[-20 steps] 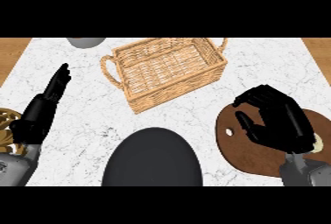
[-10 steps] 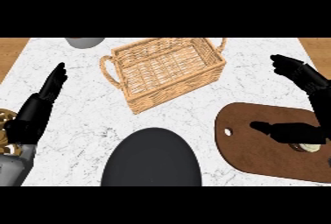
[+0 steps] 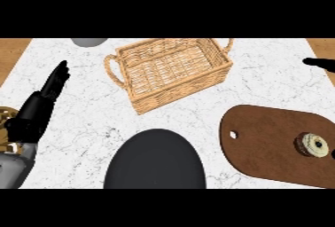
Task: Pick the cupcake from the cutting board and place it in the basket
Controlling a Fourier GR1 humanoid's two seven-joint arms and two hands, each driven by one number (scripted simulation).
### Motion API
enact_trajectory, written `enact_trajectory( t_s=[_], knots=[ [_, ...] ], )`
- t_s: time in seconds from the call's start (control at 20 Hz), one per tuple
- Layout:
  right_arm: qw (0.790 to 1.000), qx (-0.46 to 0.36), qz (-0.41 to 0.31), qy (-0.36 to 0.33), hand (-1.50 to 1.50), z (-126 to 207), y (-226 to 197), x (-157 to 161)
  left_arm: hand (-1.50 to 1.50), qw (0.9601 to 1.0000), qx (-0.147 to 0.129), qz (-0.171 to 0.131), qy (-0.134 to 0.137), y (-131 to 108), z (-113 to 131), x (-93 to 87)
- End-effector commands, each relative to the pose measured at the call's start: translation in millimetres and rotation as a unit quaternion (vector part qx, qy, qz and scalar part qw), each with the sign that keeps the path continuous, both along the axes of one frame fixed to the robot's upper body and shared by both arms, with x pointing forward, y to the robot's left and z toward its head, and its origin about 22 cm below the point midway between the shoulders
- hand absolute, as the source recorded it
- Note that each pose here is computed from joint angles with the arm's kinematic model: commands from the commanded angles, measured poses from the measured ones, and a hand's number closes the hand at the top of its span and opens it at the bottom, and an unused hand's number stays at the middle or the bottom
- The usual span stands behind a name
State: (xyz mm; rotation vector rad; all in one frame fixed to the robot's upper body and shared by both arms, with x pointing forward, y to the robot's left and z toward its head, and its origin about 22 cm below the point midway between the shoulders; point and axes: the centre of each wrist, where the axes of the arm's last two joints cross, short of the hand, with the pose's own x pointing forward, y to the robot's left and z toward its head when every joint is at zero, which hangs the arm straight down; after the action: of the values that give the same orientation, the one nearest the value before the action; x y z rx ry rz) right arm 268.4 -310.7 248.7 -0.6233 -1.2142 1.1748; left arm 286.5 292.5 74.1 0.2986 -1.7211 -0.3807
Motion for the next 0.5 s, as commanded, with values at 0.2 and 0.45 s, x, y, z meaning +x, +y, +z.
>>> enact_trajectory(
  t_s=[0.2,0.45],
  knots=[
    [0.985,-0.091,0.033,0.141,-1.50,44,-21,16,0.00,1.0000,0.001,-0.001,0.001,-4,7,21.1],
    [0.979,-0.104,0.025,0.171,-1.50,24,-40,26,0.00,1.0000,-0.003,0.004,-0.002,10,-6,7.7]
  ],
)
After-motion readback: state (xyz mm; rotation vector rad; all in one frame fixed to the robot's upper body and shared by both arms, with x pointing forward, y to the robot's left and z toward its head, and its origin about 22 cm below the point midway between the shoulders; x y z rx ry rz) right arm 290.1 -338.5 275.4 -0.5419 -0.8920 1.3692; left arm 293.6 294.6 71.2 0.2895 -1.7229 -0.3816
